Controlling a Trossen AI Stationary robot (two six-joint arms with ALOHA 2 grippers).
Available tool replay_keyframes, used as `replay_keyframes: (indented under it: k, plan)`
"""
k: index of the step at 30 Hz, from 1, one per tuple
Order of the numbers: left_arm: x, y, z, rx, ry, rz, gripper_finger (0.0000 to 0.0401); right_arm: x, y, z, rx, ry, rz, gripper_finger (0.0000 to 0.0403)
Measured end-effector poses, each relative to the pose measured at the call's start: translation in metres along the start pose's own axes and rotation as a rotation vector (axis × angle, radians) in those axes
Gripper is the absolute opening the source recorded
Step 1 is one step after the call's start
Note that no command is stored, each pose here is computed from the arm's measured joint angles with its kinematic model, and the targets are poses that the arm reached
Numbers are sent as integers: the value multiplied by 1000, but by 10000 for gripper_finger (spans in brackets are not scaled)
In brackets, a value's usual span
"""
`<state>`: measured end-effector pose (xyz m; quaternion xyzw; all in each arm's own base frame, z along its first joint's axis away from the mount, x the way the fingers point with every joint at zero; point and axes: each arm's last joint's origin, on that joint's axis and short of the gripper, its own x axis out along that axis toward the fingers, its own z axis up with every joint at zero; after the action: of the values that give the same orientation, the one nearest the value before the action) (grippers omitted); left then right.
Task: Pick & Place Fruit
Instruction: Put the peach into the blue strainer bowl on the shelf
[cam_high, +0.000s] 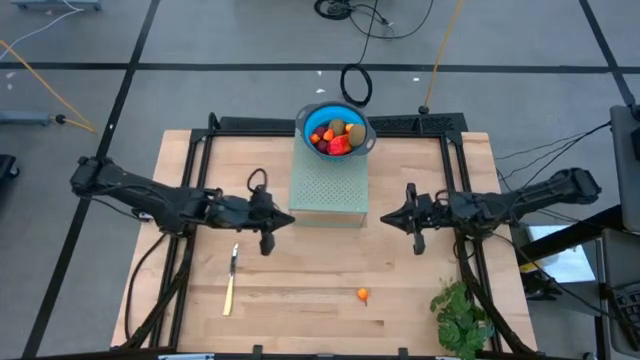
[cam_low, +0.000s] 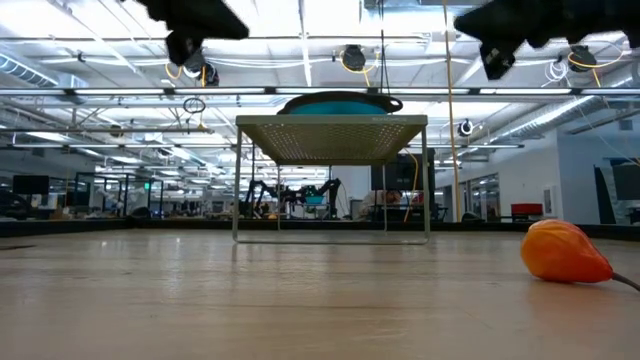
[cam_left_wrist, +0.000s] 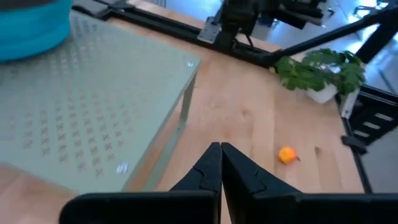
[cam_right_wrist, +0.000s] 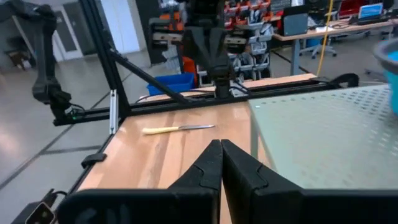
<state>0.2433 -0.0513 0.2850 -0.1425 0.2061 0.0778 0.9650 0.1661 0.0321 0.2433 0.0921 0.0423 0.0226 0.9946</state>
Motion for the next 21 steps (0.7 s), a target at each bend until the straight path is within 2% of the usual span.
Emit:
replay_keyframes:
  k: [6,21]
  plan:
    - [-26,13,-14,17,-24,-34,4,23,19,19,-26,35,28,0]
    - [-69,42,-45,37,-114,-105,3,74,69,39,-31,210,91,0]
